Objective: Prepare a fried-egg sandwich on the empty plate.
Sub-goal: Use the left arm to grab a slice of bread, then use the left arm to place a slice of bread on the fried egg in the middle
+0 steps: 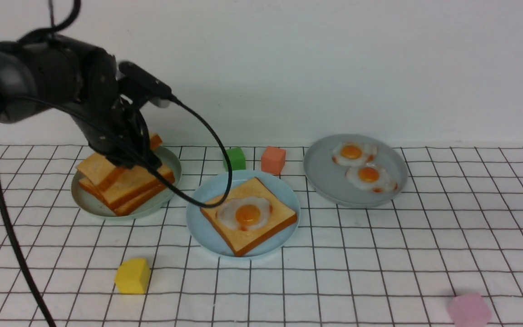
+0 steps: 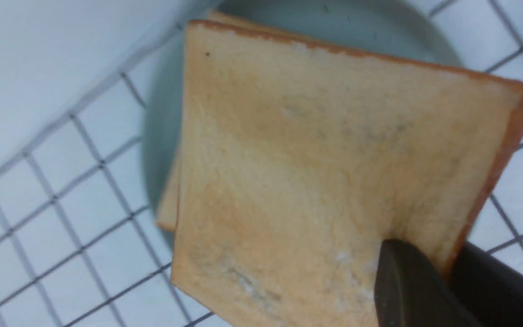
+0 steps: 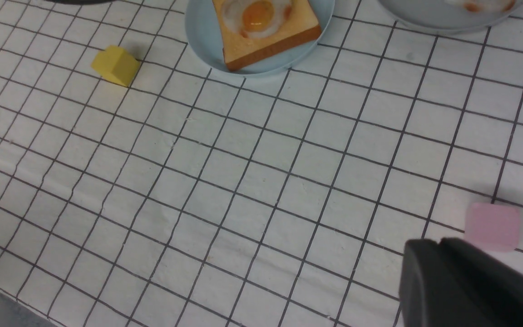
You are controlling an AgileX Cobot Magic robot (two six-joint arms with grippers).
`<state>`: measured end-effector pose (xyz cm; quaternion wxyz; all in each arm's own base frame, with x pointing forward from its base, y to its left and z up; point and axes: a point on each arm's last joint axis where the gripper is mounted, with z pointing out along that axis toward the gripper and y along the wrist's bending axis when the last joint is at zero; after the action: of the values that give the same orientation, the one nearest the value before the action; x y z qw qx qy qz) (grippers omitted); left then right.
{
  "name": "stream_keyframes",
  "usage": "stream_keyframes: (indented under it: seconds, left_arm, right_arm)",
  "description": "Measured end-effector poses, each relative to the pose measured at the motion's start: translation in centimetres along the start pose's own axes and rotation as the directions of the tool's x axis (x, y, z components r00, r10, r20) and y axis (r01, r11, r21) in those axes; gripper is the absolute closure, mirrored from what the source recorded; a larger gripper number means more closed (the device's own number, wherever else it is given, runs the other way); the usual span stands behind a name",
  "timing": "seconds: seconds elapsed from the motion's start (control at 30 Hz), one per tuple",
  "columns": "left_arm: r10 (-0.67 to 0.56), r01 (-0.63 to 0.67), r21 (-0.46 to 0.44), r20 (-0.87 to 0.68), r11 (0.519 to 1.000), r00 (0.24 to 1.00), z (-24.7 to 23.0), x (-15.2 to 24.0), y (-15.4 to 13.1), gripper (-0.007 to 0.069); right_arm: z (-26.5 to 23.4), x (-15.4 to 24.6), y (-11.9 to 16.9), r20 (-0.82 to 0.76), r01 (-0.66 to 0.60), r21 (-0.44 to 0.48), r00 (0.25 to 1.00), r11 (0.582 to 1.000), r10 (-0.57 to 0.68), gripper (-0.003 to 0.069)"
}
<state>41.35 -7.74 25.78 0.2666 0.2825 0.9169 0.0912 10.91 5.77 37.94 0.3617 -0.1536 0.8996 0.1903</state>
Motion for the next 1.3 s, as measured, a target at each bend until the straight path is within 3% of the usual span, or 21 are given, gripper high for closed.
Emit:
stream_keyframes:
  seconds: [0.2, 0.47, 0.5, 0.67, 0.9, 1.3]
  left_arm:
    - [-0.052, 0.049, 0.047, 0.069, 0.998, 0.996, -3.3, -0.8, -0.8, 0.0552]
    - [0.027, -0.053, 0.194, 0.134, 0.98, 0.991, -5.3, -3.7, -9.9, 0.0553]
    - [0.06, -0.086, 0.211, 0.124, 0.974, 0.99, -4.8, -4.0, -12.2, 0.0553]
    - [0.162, -0.172, 0.174, 0.072, 0.97, 0.984, -2.3, -4.0, -16.1, 0.0553]
    - [0.204, -0.21, 0.132, 0.06, 0.969, 0.977, -0.2, -3.9, -17.8, 0.0556]
    - [0.184, -0.195, 0.151, 0.086, 0.969, 0.979, 1.5, -4.1, -18.7, 0.0539]
  right_arm:
    - [-0.3, 0.1, -0.2, 0.008, 0.02, 0.032, 1.0, 0.999, -0.02, 0.0596]
    - [-2.3, 1.3, -0.4, 0.033, 0.072, 0.102, 0.997, 0.992, -0.076, 0.0595]
    - [-2.9, 1.7, -0.3, 0.042, 0.077, 0.102, 0.996, 0.992, -0.082, 0.0595]
    - [-4.2, 2.5, 0.0, 0.09, 0.087, 0.104, 0.991, 0.991, -0.096, 0.0594]
    - [-4.6, 2.7, 0.1, 0.106, 0.089, 0.105, 0.989, 0.99, -0.101, 0.0591]
    - [-4.6, 2.7, 0.1, 0.105, 0.092, 0.111, 0.989, 0.99, -0.103, 0.0586]
